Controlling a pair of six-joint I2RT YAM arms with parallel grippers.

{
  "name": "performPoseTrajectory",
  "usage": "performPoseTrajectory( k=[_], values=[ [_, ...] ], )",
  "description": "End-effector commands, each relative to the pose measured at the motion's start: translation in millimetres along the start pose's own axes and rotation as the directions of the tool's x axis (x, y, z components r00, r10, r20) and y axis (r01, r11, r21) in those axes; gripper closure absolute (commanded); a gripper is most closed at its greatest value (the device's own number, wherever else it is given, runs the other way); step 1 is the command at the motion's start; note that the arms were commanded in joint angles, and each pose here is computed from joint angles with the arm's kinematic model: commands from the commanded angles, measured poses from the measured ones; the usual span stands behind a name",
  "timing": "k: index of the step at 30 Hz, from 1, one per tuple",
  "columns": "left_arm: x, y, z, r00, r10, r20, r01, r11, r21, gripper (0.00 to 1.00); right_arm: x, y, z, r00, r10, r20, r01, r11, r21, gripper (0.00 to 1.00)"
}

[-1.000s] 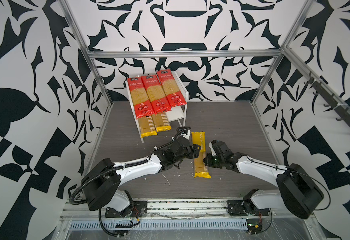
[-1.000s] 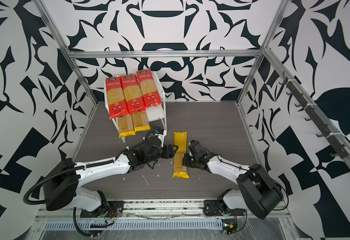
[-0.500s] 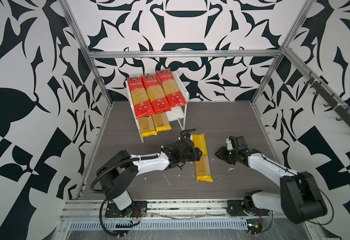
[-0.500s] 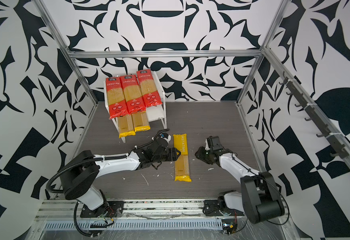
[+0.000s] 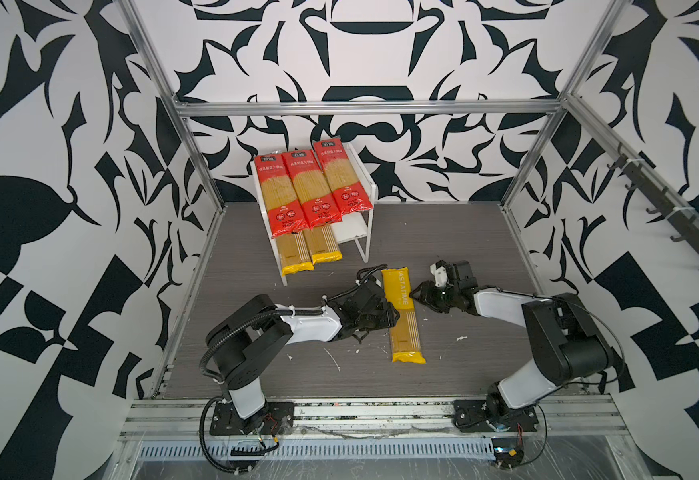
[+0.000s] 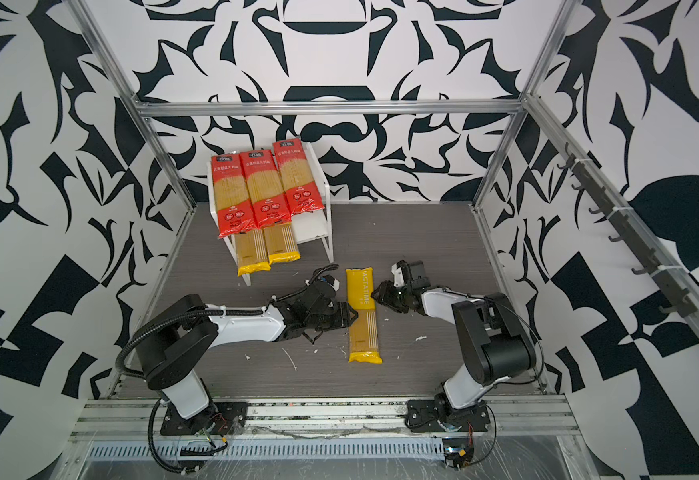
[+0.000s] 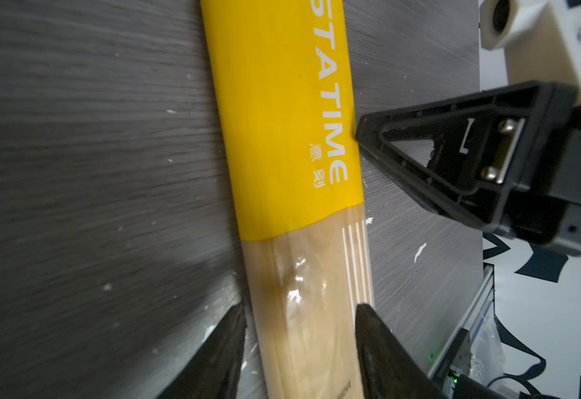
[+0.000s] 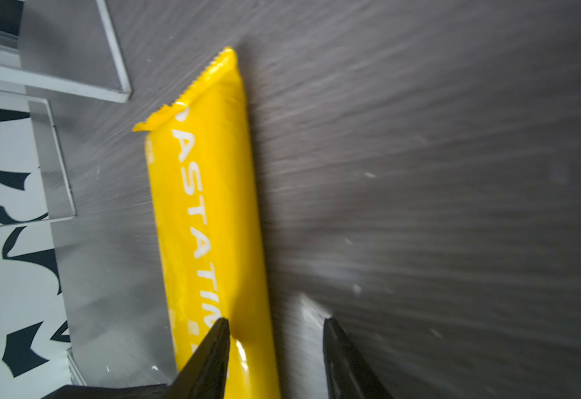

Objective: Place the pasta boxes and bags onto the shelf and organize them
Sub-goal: 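Grasp the yellow pack's end with the right gripper while the left gripper grasps its middle, then lift the yellow pack upright with both grippers, turning it toward the shelf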

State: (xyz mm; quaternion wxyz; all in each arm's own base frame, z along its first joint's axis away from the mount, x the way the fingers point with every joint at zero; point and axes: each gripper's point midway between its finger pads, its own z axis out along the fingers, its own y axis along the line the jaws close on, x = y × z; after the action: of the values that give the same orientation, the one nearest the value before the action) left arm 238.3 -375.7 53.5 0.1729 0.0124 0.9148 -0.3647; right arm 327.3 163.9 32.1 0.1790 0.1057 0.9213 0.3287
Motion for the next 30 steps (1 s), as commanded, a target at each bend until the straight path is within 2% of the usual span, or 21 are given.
performPoseTrajectory(
  k=[1, 3, 9, 11, 15, 22, 26, 30],
  values=[
    [-1, 6, 6, 0.999, -0.038, 0.001, 0.038, 0.999, 0.019, 0.49, 3, 7, 12, 0.999, -0.033, -0.028, 0.033, 0.999, -0.009, 0.52],
    [-1, 11, 10, 0.998, -0.058, -0.006, 0.058, 0.998, 0.024, 0.53, 5, 9, 17, 0.998, -0.046, -0.038, 0.046, 0.999, -0.011, 0.54],
    [-2, 16, 12, 0.996, -0.090, -0.012, 0.090, 0.994, 0.055, 0.64, 10, 18, 21, 0.993, -0.110, -0.050, 0.107, 0.993, -0.057, 0.78],
    [-3, 15, 11, 0.996, -0.092, -0.011, 0.092, 0.994, 0.067, 0.67, 8, 30, 16, 0.990, -0.141, -0.026, 0.137, 0.984, -0.115, 0.86],
    [-7, 6, -1, 0.997, -0.075, -0.002, 0.074, 0.993, 0.090, 0.67, 3, 53, -1, 0.980, -0.191, 0.049, 0.197, 0.959, -0.205, 0.94],
    [-21, -22, -49, 0.996, 0.042, 0.081, -0.054, 0.987, 0.154, 0.57, -8, 93, -42, 0.947, -0.249, 0.202, 0.303, 0.901, -0.311, 1.00],
    [-27, -41, -80, 0.983, 0.113, 0.145, -0.144, 0.965, 0.219, 0.45, -13, 119, -72, 0.922, -0.263, 0.285, 0.358, 0.859, -0.366, 1.00],
    [-30, -50, -103, 0.970, 0.137, 0.199, -0.191, 0.941, 0.280, 0.34, -14, 144, -104, 0.897, -0.267, 0.352, 0.406, 0.814, -0.416, 1.00]
  ],
)
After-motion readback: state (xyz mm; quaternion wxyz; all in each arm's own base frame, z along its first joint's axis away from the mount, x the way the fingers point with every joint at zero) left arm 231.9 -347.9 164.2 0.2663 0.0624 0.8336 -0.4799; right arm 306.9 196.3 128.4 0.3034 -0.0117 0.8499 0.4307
